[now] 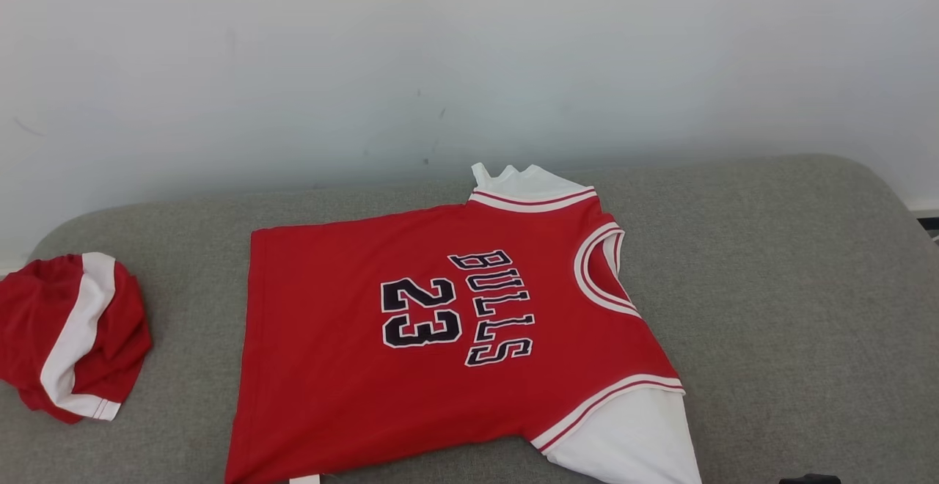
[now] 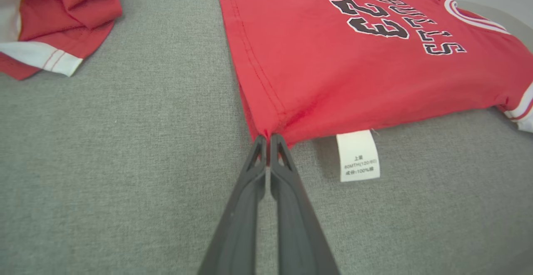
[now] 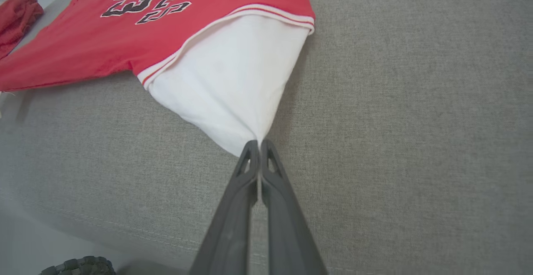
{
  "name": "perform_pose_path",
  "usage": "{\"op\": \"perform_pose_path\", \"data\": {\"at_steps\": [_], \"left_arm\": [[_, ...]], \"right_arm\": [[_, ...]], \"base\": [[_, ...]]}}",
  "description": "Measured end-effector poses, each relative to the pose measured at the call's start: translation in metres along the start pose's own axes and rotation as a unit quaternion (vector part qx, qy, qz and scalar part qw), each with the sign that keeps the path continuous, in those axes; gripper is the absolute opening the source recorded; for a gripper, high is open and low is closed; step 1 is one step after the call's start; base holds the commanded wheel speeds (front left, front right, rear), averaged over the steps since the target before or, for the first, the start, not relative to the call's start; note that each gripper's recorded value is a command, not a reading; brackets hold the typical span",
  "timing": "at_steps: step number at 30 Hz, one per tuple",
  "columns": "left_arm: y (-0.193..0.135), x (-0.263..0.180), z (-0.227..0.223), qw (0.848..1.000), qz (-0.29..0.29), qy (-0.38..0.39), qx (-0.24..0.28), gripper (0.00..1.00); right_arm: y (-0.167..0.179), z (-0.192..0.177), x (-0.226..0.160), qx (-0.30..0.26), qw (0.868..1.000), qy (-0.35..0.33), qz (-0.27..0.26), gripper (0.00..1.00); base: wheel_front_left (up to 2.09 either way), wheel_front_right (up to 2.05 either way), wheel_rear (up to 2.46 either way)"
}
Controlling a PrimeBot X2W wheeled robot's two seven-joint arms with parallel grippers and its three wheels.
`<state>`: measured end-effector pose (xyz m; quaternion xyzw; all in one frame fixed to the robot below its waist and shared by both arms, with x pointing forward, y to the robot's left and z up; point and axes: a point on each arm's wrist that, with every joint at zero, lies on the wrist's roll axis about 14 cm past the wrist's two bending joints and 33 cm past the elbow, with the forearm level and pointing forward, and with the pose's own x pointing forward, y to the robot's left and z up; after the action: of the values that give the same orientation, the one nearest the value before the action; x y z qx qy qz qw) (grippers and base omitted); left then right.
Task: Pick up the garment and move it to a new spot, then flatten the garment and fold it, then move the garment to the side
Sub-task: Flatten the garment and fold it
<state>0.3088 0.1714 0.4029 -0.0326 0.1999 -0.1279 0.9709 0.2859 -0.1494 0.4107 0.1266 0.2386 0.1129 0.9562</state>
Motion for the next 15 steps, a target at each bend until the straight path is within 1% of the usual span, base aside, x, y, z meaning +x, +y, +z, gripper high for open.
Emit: {"op": "perform_pose_path", "data": {"at_steps": [10, 15], "left_arm": [[0.000, 0.002, -0.014, 1.000, 0.006, 0.024, -0.006, 0.00], [-0.009, 0.008, -0.017, 0.999, 0.001, 0.033, -0.015, 0.00]], "right_arm": [[-0.005, -0.018, 0.002, -0.017, 0.999, 0.038, -0.013, 0.00], [-0.004, -0.022, 0.007, -0.023, 0.998, 0.048, -0.014, 0.00]], "base": [[0.00, 0.00, 0.00], [0.00, 0.00, 0.00]]}}
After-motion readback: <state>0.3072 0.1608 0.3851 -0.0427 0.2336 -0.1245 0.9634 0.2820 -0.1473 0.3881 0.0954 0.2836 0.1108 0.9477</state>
